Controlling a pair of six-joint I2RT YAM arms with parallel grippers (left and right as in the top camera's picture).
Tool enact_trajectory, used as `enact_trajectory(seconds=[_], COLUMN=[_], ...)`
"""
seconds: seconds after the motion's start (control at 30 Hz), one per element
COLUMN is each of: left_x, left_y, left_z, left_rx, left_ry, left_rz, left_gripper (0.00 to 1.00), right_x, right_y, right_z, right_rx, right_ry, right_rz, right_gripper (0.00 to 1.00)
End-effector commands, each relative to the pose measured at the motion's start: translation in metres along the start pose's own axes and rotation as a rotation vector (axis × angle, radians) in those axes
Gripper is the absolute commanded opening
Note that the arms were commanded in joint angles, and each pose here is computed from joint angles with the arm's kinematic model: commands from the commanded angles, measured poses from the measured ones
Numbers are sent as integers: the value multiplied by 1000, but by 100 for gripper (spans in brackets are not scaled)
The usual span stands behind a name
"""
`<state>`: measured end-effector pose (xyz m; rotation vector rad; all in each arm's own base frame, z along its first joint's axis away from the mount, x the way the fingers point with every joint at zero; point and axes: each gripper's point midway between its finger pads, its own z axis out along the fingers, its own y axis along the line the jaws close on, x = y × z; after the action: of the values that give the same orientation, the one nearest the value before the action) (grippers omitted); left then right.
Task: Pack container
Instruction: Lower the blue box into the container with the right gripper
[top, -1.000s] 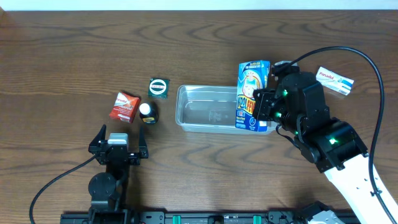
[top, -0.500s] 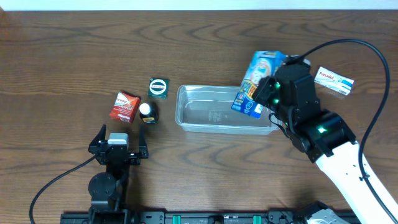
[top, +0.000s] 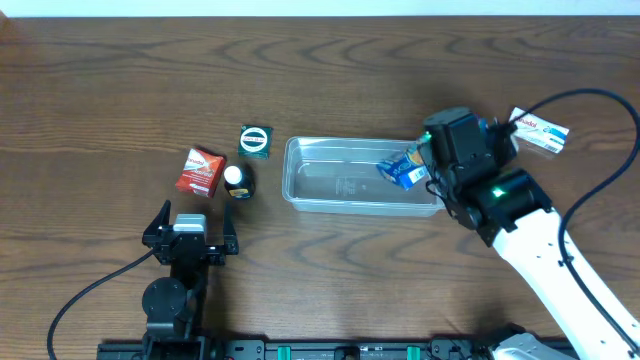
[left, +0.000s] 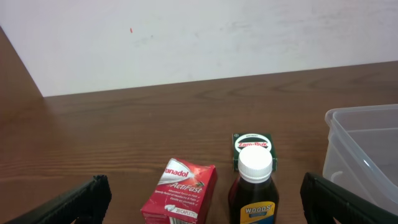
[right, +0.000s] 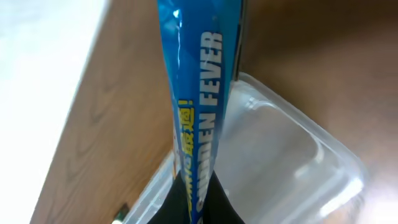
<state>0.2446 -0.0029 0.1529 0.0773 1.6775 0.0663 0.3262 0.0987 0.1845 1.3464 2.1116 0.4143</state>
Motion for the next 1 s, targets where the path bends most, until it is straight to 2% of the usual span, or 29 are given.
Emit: enact_trajectory(seconds=[0.0,0.37,0.53,0.97], left_x=[17,17,17,17], left_y=[3,3,3,3], left_z=[1,1,1,1], left_rx=[-22,-22,-22,-22], left_ry=[52,52,52,52], left_rz=[-7,-7,-7,-7], left_gripper=[98,98,98,98], right_x=[5,28,33,51], right_y=[-8,-3,-3,-13], right_z=[3,-1,-1,27], right_rx=[38,23,30,123], right_ry=[-11,59,71,96], right_rz=[161,183,250,345], right_gripper=[1,1,1,1])
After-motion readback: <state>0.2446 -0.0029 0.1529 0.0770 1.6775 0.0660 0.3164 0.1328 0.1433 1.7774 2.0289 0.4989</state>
